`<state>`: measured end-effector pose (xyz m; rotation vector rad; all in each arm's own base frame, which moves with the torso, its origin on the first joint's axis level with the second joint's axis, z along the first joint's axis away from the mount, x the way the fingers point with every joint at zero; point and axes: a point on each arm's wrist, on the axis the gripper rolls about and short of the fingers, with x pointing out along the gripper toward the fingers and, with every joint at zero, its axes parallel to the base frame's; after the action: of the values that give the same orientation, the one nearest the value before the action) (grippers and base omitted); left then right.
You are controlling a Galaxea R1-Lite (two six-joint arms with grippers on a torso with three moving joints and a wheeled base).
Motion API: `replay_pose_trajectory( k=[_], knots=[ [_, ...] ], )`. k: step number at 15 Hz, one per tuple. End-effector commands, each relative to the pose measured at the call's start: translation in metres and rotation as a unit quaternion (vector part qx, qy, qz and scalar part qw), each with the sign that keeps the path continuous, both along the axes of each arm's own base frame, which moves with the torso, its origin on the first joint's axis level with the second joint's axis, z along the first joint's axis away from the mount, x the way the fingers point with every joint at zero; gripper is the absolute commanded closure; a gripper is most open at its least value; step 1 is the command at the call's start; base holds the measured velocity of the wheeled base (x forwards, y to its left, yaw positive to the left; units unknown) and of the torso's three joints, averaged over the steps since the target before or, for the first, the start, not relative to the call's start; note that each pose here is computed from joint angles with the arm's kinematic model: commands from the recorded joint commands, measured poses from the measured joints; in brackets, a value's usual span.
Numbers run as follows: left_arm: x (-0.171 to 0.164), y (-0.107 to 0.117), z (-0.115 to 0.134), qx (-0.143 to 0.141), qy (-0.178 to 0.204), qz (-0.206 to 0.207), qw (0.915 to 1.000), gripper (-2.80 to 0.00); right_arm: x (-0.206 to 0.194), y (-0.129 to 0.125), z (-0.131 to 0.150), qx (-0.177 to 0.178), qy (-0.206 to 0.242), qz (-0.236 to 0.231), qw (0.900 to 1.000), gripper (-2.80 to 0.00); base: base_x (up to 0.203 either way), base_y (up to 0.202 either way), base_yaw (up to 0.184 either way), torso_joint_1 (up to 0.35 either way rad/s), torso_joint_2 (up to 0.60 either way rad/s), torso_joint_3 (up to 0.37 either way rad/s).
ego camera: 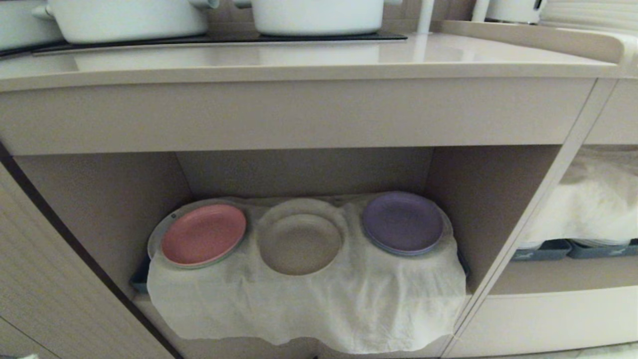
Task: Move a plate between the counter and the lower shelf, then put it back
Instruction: Pick up the plate in the cupboard
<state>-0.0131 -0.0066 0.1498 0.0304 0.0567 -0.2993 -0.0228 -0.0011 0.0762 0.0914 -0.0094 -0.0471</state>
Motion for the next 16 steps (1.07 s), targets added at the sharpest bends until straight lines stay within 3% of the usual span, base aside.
replay_pose_trajectory(
  k=[1, 6, 11, 16],
  knots=[
    [0.021, 0.0, 0.009, -0.001, 0.06, -0.01, 0.9981, 0.0, 0.0, 0.0, 0.0, 0.0, 0.0, 0.0, 1.0, 0.0, 0.0, 0.0, 0.0, 0.0, 0.0, 0.0],
    [0.06, -0.004, 0.013, -0.013, 0.164, -0.082, 0.9829, 0.0, 0.0, 0.0, 0.0, 0.0, 0.0, 0.0, 1.0, 0.0, 0.0, 0.0, 0.0, 0.0, 0.0, 0.0],
    [0.097, -0.013, -0.001, -0.011, 0.276, -0.124, 0.9529, 0.0, 0.0, 0.0, 0.0, 0.0, 0.0, 0.0, 1.0, 0.0, 0.0, 0.0, 0.0, 0.0, 0.0, 0.0],
    [0.146, -0.029, -0.017, -0.009, 0.329, -0.133, 0.935, 0.0, 0.0, 0.0, 0.0, 0.0, 0.0, 0.0, 1.0, 0.0, 0.0, 0.0, 0.0, 0.0, 0.0, 0.0]
  ],
)
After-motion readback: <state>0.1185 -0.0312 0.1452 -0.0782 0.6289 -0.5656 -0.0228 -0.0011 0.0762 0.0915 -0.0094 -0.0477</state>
